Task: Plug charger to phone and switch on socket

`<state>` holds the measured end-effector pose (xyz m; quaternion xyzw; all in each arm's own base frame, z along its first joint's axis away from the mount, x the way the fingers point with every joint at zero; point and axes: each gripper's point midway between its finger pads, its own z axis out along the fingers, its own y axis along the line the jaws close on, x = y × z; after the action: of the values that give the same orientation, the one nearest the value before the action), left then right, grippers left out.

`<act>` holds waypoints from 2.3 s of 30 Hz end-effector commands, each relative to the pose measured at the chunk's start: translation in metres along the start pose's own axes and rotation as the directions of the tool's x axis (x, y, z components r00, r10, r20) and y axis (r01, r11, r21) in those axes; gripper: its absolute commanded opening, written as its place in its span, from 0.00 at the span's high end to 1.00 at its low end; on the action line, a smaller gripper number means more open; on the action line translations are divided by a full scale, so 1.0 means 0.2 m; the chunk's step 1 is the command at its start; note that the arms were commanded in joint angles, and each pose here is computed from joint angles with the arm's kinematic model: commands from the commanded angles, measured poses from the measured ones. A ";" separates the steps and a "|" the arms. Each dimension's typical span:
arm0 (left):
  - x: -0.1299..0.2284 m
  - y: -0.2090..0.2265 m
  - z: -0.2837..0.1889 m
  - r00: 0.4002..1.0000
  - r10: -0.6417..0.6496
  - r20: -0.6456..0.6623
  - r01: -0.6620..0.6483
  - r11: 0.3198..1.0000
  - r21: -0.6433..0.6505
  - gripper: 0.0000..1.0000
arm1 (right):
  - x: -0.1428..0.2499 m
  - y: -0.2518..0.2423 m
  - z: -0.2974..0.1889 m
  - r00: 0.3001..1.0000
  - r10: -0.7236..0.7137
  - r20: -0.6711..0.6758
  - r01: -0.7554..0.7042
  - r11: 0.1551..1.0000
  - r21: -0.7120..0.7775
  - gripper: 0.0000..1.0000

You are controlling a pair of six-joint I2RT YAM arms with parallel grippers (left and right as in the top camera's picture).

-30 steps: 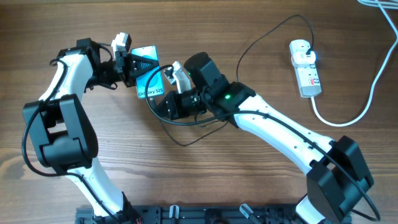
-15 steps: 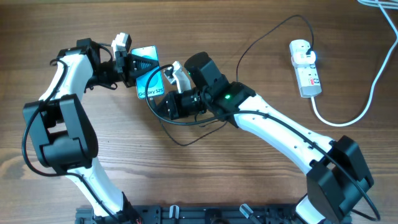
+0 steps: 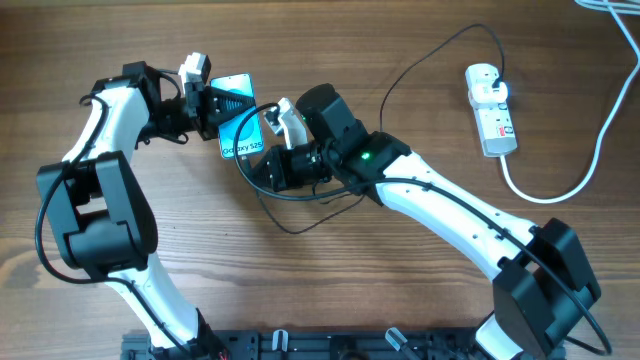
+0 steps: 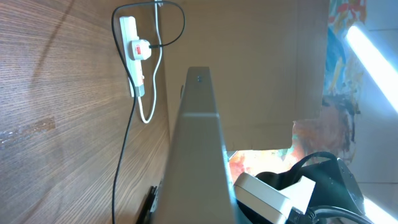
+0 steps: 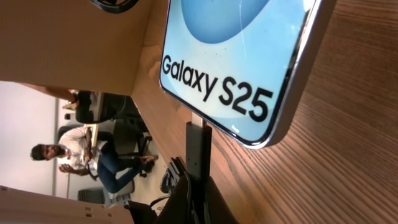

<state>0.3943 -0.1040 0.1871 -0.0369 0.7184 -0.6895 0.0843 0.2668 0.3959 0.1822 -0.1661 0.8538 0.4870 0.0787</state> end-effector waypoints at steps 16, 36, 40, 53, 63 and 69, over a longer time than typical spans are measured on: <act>0.01 -0.06 0.00 1.000 -0.002 0.008 0.002 0.999 0.033 0.96 | -0.10 -0.01 -0.03 0.993 0.047 0.107 -0.053 0.997 0.053 0.96; 0.04 -0.03 0.02 0.999 -0.032 -0.015 0.032 0.999 -0.009 0.96 | -0.20 -0.08 -0.12 0.984 0.091 0.151 -0.097 0.995 0.031 0.95; 0.06 -0.04 0.07 0.998 -0.035 -0.043 0.035 0.999 -0.001 0.96 | -0.21 -0.08 -0.12 0.984 0.092 0.152 -0.098 0.995 0.030 0.95; 0.09 -0.04 0.10 0.996 -0.071 -0.060 0.071 0.997 -0.003 0.96 | -0.26 -0.11 -0.17 0.976 0.095 0.194 -0.105 0.994 0.041 0.95; 0.10 -0.04 0.10 0.995 -0.079 -0.061 0.079 0.997 -0.003 0.96 | -0.33 -0.08 -0.20 0.970 0.096 0.225 -0.096 0.995 -0.012 0.95; 0.10 -0.05 0.10 0.994 -0.092 -0.061 0.091 0.996 -0.004 0.96 | -0.37 -0.07 -0.21 0.961 0.096 0.259 -0.094 0.995 -0.021 0.95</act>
<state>0.3884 -0.1128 0.1923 -0.0524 0.7147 -0.6953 0.0545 0.2716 0.3930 0.1982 -0.1241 0.8321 0.5393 0.0366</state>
